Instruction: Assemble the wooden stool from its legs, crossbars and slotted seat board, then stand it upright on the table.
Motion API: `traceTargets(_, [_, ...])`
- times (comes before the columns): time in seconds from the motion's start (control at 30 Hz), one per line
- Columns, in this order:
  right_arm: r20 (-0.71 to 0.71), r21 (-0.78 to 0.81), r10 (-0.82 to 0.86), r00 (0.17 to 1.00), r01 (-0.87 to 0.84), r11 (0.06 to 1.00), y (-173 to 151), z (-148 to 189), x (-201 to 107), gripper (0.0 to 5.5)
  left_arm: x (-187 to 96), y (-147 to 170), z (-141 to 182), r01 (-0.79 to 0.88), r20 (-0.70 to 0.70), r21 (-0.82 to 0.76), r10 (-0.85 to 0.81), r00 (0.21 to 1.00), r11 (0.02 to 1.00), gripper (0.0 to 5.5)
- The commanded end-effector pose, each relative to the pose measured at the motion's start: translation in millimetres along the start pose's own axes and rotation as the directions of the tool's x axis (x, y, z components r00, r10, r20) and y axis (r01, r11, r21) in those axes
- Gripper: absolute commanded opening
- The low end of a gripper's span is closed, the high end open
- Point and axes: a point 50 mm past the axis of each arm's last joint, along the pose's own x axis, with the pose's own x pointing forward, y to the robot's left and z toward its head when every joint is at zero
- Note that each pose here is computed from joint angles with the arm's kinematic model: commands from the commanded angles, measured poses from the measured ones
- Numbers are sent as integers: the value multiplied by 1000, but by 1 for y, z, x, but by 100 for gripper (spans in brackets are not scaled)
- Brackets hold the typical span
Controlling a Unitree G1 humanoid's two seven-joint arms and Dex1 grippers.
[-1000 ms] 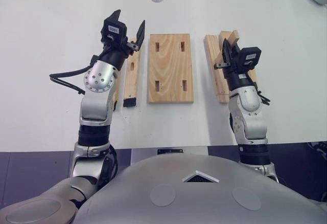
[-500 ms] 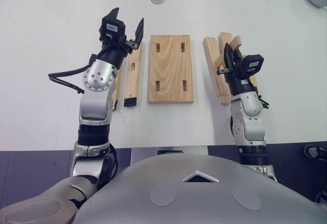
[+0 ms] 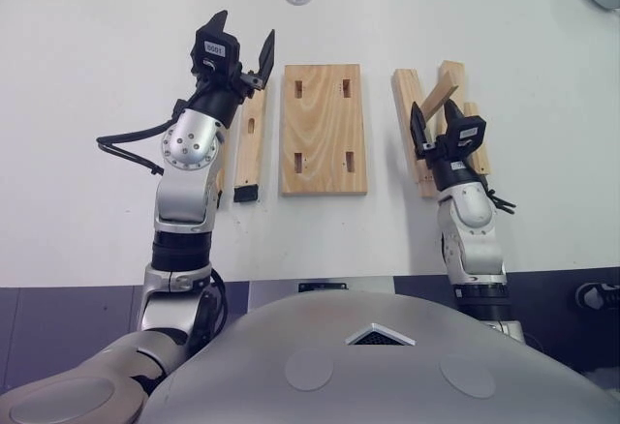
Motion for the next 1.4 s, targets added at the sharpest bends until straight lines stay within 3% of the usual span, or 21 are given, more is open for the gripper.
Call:
traceTargets(0.03, [-88,-29,40,995,-43,999,0,13,-23,352,-1,1,3,-21,9,20,21,1000,1000,370])
traceTargets(0.1, [-184,-41,81,980,-89,995,0,19,-40,386,-5,0,4,-39,12,18,39,999,999,370])
traceTargets(0.2, [-296,65,142,944,-128,990,-1,29,-52,391,-10,-3,4,-57,10,19,57,998,998,370])
traceTargets(0.5, [-525,153,144,839,-73,985,2,33,-47,391,-11,-7,3,-58,5,22,58,998,998,370])
traceTargets(0.77, [-695,87,67,716,-8,996,-12,18,-56,391,-12,-10,2,-71,4,17,71,997,997,370])
traceTargets(0.83, [-703,67,60,708,-19,998,-12,15,-55,391,-12,-10,2,-74,3,19,74,997,997,370])
traceTargets(1.17, [-692,-10,15,721,-30,1000,-12,11,-48,208,-9,-11,3,-58,9,21,57,998,998,370])
traceTargets(1.27, [-634,-47,-8,773,-28,998,-15,19,-41,208,-9,-10,3,-58,10,21,58,998,998,370])
traceTargets(1.4, [-386,-24,10,923,-21,999,-16,52,-16,208,-9,-8,1,-59,2,-7,59,998,998,370])
